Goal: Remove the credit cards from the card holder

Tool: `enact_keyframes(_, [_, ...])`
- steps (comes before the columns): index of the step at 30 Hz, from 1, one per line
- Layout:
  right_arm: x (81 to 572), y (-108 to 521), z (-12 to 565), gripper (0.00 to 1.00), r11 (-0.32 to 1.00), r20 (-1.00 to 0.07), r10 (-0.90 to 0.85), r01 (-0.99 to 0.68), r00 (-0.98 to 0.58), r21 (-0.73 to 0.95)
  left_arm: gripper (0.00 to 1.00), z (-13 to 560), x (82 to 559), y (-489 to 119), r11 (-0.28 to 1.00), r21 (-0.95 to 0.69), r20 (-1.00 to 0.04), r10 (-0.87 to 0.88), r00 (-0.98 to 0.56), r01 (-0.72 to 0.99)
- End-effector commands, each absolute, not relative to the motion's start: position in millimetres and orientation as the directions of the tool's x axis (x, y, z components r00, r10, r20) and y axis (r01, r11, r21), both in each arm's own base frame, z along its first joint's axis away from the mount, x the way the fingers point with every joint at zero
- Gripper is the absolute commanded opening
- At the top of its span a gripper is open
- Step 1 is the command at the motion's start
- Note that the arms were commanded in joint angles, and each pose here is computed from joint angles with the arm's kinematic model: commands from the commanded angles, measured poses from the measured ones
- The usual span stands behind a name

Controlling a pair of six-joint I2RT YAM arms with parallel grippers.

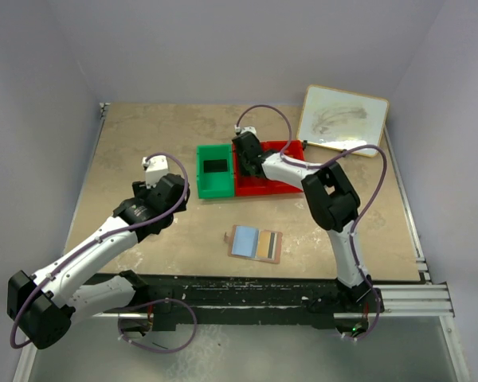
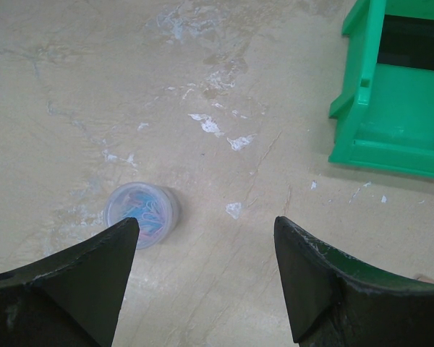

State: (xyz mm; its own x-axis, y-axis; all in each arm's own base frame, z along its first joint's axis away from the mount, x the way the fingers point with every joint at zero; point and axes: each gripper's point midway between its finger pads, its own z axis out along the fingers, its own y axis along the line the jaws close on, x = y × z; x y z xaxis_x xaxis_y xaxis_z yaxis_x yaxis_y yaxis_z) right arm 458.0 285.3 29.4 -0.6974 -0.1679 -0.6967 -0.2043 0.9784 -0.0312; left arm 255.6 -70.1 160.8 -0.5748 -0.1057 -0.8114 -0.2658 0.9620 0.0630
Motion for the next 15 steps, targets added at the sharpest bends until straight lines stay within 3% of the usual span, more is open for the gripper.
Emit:
enact_keyframes(1, [448, 286, 79, 0.15, 0.975, -0.724, -0.149, -0.221, -0.674, 0.005, 0.73, 177, 264, -75, 0.966, 0.029, -0.83, -0.12, -0.544, -0.257])
enact_keyframes(9, [401, 261, 177, 0.31, 0.962, -0.817, -0.026, -0.236, -0.577, 0.136, 0.73, 177, 263, -82, 0.975, 0.003, -0.825, -0.123, -0.552, -0.222])
enact_keyframes(15, [305, 249, 175, 0.42, 0.854, -0.734, 0.183, -0.264, -0.654, 0.449, 0.73, 174, 265, -137, 0.983, -0.184, -0.791, -0.152, -0.593, -0.007])
